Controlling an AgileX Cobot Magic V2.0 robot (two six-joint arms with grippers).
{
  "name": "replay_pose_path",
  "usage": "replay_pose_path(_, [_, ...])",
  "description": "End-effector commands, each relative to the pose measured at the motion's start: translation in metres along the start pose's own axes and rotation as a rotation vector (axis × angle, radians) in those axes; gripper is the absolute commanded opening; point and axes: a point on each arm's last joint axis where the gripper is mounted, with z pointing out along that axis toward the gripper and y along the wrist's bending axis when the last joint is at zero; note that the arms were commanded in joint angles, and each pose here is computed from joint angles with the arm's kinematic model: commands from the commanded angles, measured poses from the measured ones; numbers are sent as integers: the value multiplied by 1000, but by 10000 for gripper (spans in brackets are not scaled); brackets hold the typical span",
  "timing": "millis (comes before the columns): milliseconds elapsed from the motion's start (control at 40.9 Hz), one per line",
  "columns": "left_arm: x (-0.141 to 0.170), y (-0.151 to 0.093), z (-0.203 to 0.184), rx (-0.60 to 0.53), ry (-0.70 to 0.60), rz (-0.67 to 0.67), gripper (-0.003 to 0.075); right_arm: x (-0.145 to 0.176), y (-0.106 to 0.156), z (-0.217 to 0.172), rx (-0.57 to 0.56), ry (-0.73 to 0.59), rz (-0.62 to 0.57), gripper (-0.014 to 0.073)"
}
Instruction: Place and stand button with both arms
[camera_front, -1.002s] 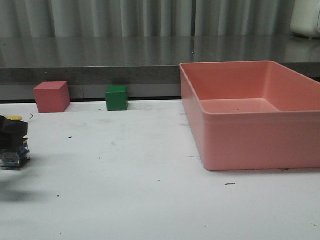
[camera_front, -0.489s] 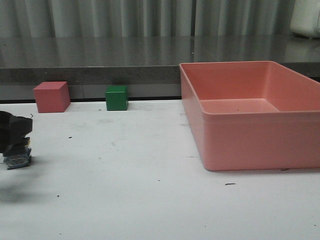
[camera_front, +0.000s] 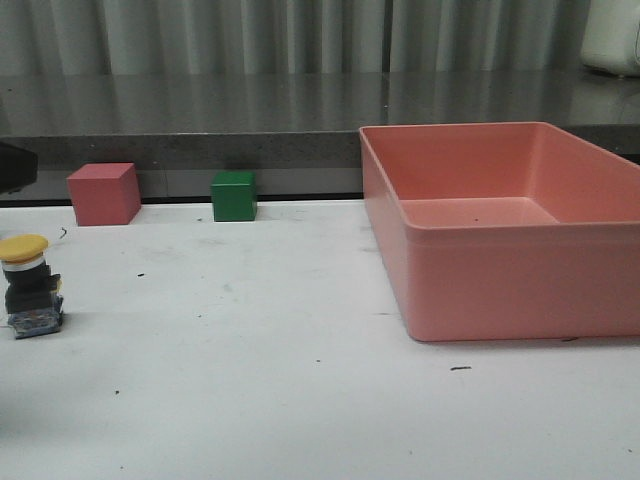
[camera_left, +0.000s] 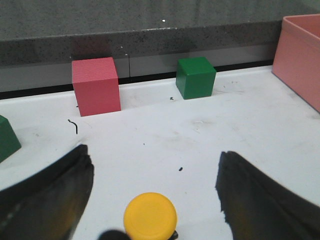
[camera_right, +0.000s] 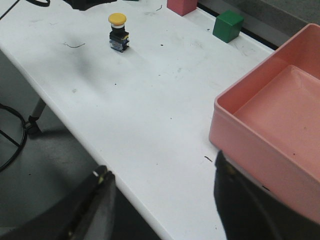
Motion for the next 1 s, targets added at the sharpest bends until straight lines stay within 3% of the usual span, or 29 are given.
replay_pose_path(0, [-37, -7, -13, 3, -30, 15, 505, -13, -1, -5, 8, -90, -12, 455])
replay_pose_path(293, [-104, -23, -64, -29, 222, 57, 492, -13, -1, -5, 8, -90, -12, 455])
replay_pose_path(489, [-135, -28, -110, -6, 195, 17, 492, -13, -1, -5, 8, -90, -12, 455])
replay_pose_path(806, [-129, -22, -190, 7, 139, -24, 492, -13, -1, -5, 8, -90, -12, 455])
replay_pose_path(977, [-115, -18, -214, 5, 104, -28, 492, -13, -1, -4, 8, -88, -12, 455])
